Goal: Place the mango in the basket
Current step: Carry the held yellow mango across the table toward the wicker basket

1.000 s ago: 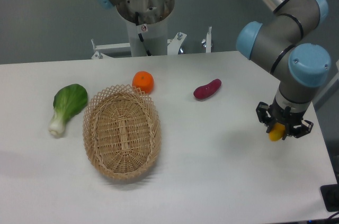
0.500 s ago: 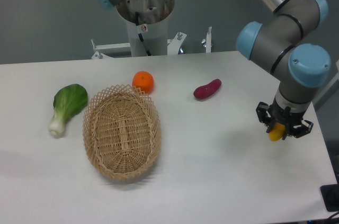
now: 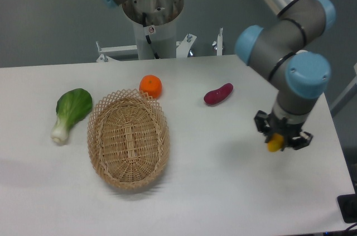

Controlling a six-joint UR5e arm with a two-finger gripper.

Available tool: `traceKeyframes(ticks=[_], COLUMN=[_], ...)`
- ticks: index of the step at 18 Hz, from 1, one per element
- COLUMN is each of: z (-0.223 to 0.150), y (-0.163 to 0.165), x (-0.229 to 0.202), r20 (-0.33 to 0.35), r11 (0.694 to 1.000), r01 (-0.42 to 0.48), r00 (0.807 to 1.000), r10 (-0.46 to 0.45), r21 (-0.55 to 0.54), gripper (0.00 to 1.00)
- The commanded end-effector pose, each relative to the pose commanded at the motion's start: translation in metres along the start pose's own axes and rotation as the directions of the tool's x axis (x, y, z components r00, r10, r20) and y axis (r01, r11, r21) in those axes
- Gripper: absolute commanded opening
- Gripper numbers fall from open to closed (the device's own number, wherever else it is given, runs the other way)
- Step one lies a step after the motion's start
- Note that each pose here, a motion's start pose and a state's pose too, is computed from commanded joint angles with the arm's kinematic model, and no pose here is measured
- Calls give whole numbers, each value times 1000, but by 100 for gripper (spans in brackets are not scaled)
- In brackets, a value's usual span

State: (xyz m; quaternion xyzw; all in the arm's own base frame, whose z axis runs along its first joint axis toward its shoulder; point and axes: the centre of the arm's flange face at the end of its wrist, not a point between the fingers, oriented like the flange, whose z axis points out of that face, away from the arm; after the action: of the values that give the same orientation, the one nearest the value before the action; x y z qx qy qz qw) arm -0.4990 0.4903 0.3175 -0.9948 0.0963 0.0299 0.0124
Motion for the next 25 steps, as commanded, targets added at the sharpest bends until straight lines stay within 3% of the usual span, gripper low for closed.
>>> traceKeyframes(ticks=[11, 15, 25], z=[-2, 5, 28], y=[-75, -98, -155], x=[78, 109, 194], r20=[-48, -98, -129], r11=[998, 994, 982], r01=[-60, -106, -174], r00=[997, 990, 978], r10=[60, 101, 165], r21=[-11, -42, -68], gripper=[34, 34, 34])
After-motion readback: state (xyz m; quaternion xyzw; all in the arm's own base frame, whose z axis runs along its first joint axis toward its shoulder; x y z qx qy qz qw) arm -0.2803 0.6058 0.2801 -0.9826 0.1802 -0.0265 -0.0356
